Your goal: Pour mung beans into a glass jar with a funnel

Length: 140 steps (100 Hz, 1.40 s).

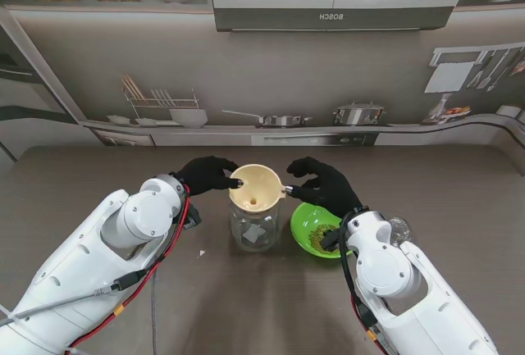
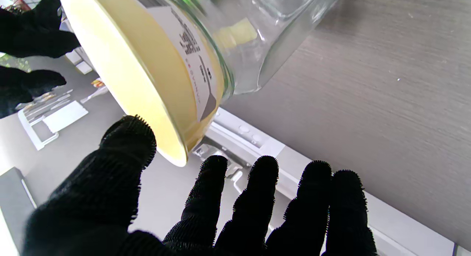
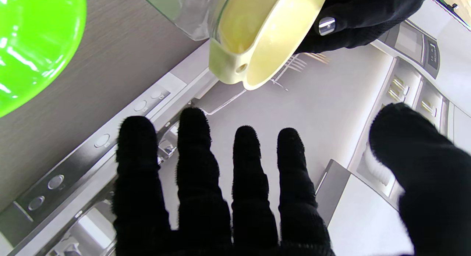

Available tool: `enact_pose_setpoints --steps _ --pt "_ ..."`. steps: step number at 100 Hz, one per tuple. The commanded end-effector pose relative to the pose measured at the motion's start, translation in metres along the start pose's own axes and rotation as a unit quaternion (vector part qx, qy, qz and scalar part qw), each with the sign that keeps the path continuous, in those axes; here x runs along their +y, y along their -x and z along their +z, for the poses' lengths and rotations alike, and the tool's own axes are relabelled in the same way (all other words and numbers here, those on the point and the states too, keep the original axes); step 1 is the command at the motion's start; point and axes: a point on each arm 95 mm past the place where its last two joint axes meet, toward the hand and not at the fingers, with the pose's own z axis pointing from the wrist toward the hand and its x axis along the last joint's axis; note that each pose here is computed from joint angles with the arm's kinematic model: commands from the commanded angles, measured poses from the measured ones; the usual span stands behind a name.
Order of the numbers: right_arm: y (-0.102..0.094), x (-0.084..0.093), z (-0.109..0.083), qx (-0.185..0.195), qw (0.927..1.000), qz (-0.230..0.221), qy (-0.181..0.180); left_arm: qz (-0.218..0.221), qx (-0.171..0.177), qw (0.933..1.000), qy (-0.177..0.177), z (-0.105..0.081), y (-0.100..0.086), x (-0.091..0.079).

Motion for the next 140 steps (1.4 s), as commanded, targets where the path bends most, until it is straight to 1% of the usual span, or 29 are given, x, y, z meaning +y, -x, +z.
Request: enact_pose_setpoints --steps 1,21,37,56,78,91,105,124,140 --pt "-0.001 -0.005 -0.001 0.000 1.0000 0.002 -0.008 -0.006 0.007 1.0000 -0.001 -0.003 -0.001 -0.001" --pt "-0.001 -0.005 0.000 -0.001 1.0000 0.001 -0.008 -0.026 0.026 0.9992 -0.013 -0.014 0.001 -0.006" --pt "-0.001 -0.005 0.000 -0.002 1.0000 0.000 -0.010 -0.055 0.063 0.9958 -0.037 -0.027 0.003 -0.004" --pt "0.000 -0.005 0.000 -0.004 0.9999 -0.001 -0.011 -0.077 0.107 0.9889 -0.069 -0.051 0.008 0.006" --pt "-0.001 -0.006 0.000 -0.004 0.9999 -0.004 -0.012 -0.084 0.137 0.9828 -0.091 -0.078 0.016 0.023" --pt "-0.001 -0.007 0.000 -0.004 0.9999 -0.006 -0.013 -0.089 0.144 0.9808 -0.097 -0.088 0.019 0.030" --pt "-0.001 -0.007 0.000 -0.005 0.9998 -0.009 -0.015 -0.089 0.149 0.9793 -0.104 -0.094 0.022 0.034" --pt "0.000 -0.007 0.000 -0.006 0.9998 -0.012 -0.016 -0.086 0.153 0.9795 -0.099 -0.097 0.025 0.035" --pt "0.001 -0.003 0.001 -0.013 0.9994 -0.029 -0.015 -0.084 0.152 0.9800 -0.097 -0.101 0.028 0.034"
